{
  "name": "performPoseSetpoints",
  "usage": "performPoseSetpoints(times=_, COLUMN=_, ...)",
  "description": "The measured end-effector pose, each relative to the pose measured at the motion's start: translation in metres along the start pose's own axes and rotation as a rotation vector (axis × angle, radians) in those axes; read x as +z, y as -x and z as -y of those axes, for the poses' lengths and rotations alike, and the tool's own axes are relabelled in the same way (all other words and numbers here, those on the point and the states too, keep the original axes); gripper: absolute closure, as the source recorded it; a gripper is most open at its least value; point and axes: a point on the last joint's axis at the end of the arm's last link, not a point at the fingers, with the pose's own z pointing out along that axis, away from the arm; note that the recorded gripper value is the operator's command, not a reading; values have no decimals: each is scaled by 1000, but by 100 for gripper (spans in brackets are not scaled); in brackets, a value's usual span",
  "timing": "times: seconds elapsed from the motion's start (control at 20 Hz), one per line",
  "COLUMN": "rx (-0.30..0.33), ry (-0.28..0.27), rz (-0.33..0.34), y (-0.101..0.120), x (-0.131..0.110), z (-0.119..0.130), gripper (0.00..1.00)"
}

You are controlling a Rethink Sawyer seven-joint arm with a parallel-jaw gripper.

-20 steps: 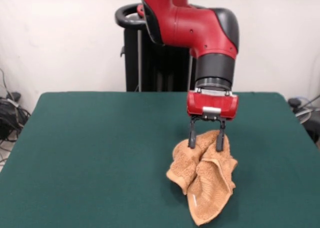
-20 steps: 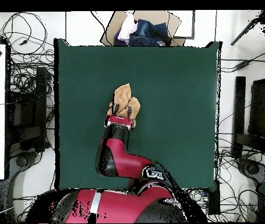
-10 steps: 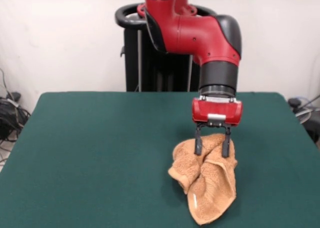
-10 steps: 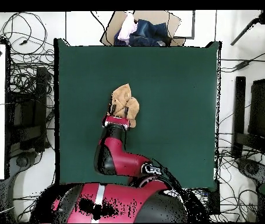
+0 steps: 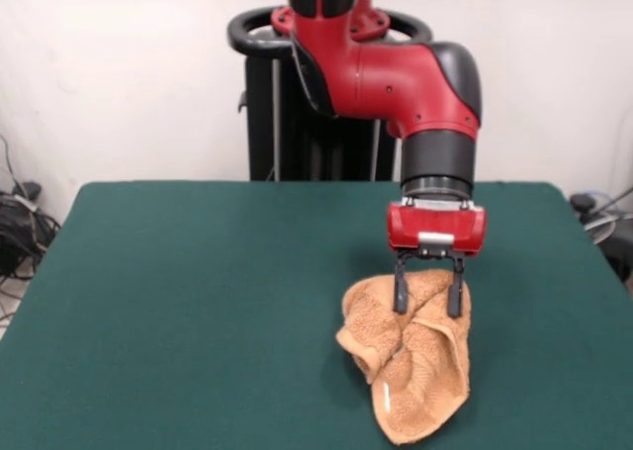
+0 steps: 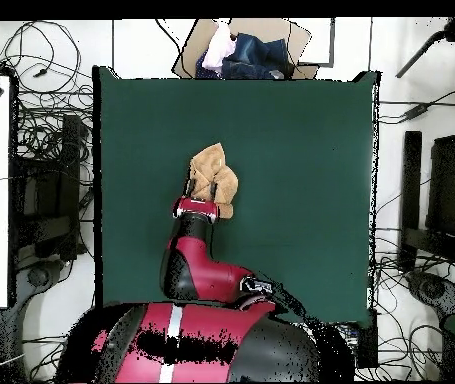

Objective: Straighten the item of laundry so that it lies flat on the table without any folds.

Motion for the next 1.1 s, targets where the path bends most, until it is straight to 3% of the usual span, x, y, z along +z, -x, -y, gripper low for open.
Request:
performPoseSetpoints(times=0.3, rx=2, ry=2, rz=29, y=-3, x=0, z=-2, gripper=0)
performPoseSetpoints(times=0.35, rx=3, ry=2, rz=33, y=-5, x=0, z=-2, gripper=100)
performPoseSetpoints(times=1.1, rx=24, ry=15, rz=43, y=-8, x=0, z=-14, gripper=100)
